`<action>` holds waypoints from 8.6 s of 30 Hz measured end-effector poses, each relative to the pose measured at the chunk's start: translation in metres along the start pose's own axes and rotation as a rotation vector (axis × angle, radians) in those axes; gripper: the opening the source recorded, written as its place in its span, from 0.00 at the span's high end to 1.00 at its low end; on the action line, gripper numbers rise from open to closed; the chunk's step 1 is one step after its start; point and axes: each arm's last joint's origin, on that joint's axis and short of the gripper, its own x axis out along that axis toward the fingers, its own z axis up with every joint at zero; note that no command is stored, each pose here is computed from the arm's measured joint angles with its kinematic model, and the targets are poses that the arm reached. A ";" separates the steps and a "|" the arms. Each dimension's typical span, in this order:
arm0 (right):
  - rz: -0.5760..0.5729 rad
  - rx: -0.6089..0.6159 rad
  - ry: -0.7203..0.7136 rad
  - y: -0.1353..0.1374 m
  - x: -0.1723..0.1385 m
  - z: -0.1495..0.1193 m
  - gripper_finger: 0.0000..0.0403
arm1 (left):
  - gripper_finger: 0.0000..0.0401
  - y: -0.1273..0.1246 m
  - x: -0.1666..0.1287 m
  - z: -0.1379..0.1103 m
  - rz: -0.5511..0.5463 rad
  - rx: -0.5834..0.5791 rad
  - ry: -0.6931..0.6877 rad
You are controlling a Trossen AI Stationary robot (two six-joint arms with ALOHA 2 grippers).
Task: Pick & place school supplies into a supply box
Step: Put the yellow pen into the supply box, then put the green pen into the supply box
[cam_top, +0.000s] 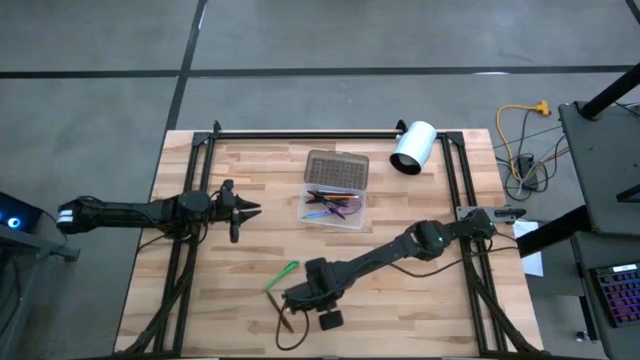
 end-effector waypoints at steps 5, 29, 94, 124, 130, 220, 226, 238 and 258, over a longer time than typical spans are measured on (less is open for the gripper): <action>-0.001 -0.003 0.005 0.001 0.007 -0.002 0.77 | 0.83 0.000 0.000 0.000 0.000 0.000 0.000; 0.029 -0.021 0.005 0.004 0.019 -0.005 0.60 | 0.83 0.000 0.000 0.000 0.000 0.000 0.000; -0.441 -0.070 -0.007 -0.024 -0.022 -0.011 0.94 | 0.83 0.000 0.000 0.000 0.000 0.000 0.000; -0.679 0.036 -0.004 -0.039 -0.042 -0.020 0.94 | 0.83 0.000 0.000 0.000 0.000 0.000 0.000; -0.689 0.052 -0.006 -0.042 -0.042 -0.021 0.94 | 0.83 0.000 0.000 0.000 0.000 0.000 0.000; -0.811 0.326 0.021 -0.146 -0.023 -0.082 0.79 | 0.83 0.000 0.000 0.000 0.000 0.000 0.000; -0.800 0.322 -0.005 -0.141 -0.028 -0.077 0.81 | 0.83 0.000 0.000 0.000 0.000 0.000 0.000; -0.785 0.265 -0.113 -0.123 -0.035 -0.061 0.81 | 0.83 0.000 0.000 0.000 0.000 0.000 0.000; -0.676 0.126 -0.232 -0.105 -0.035 -0.044 0.83 | 0.83 0.000 0.000 0.000 0.000 0.000 0.000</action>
